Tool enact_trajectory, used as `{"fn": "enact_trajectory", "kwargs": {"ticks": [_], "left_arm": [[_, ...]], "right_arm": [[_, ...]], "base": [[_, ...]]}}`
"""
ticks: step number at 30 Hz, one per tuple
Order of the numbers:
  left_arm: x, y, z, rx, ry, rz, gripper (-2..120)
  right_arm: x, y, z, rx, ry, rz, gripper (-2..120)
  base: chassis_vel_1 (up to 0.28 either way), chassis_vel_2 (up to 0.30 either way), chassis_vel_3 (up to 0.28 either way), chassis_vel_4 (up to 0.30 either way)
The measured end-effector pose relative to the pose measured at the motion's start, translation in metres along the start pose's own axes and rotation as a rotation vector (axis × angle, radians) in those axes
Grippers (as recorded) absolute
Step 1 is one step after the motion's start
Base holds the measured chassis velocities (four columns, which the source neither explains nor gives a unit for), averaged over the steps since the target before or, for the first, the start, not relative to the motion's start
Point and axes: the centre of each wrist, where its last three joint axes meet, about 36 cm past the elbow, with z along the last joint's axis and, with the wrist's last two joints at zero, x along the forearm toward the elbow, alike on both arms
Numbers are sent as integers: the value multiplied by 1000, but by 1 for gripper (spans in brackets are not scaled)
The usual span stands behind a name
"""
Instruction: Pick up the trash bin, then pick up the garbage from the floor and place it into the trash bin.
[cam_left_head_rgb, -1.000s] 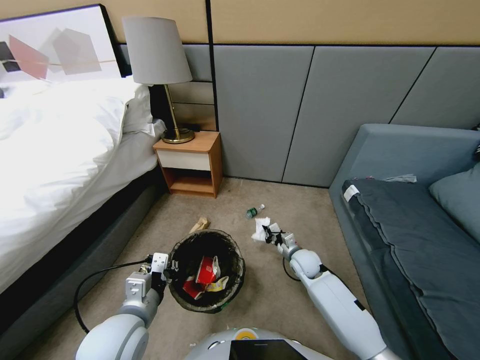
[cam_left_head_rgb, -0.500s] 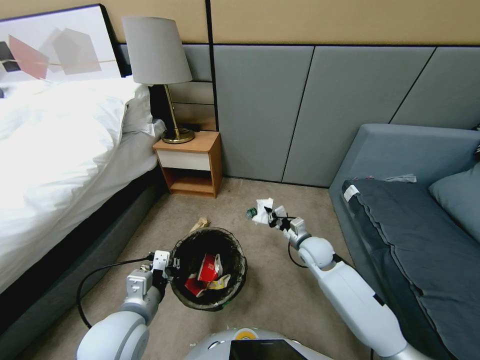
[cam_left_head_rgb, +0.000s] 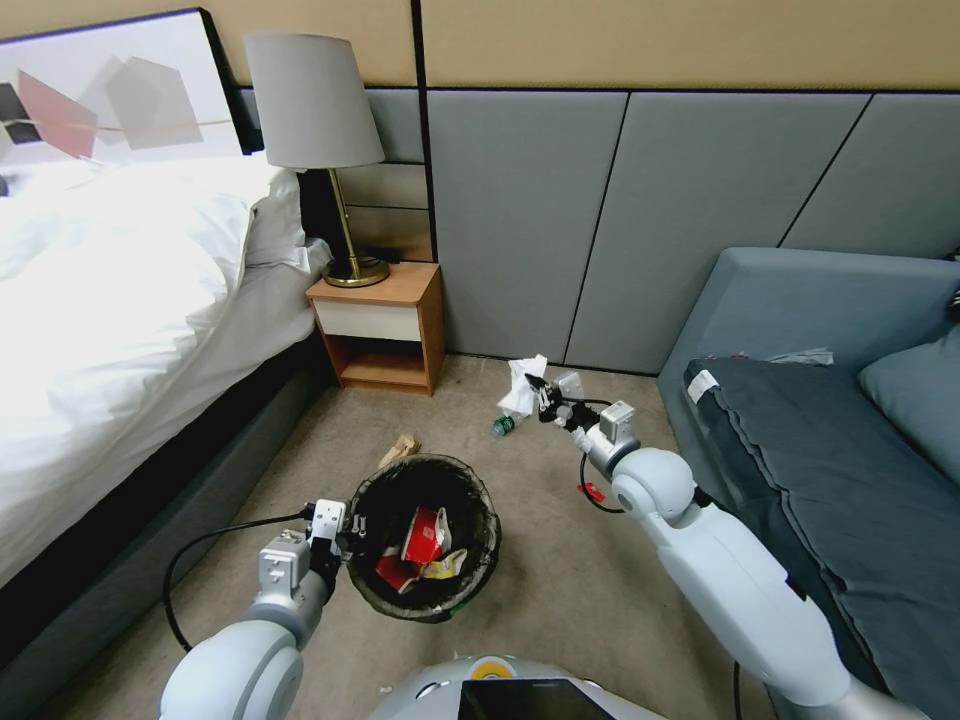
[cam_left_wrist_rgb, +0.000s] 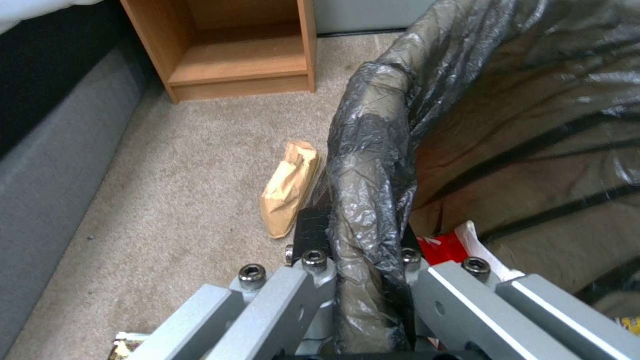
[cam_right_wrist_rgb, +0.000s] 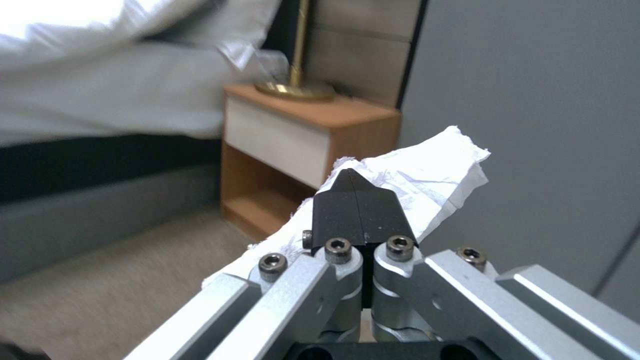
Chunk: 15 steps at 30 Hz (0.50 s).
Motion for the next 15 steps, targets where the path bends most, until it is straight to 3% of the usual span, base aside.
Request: {"fn": "enact_trajectory", "kwargs": {"ticks": [5,15], "left_arm": [[-3,0,2,4,8,3,1],[-7,0,5,19,22,9,1]], "right_arm": [[10,8,-30,-24,-52,-49,0],[25,18,-62,-117,-105,-146,0]], "base": [[0,0,0,0],[0,0,0,0]]}}
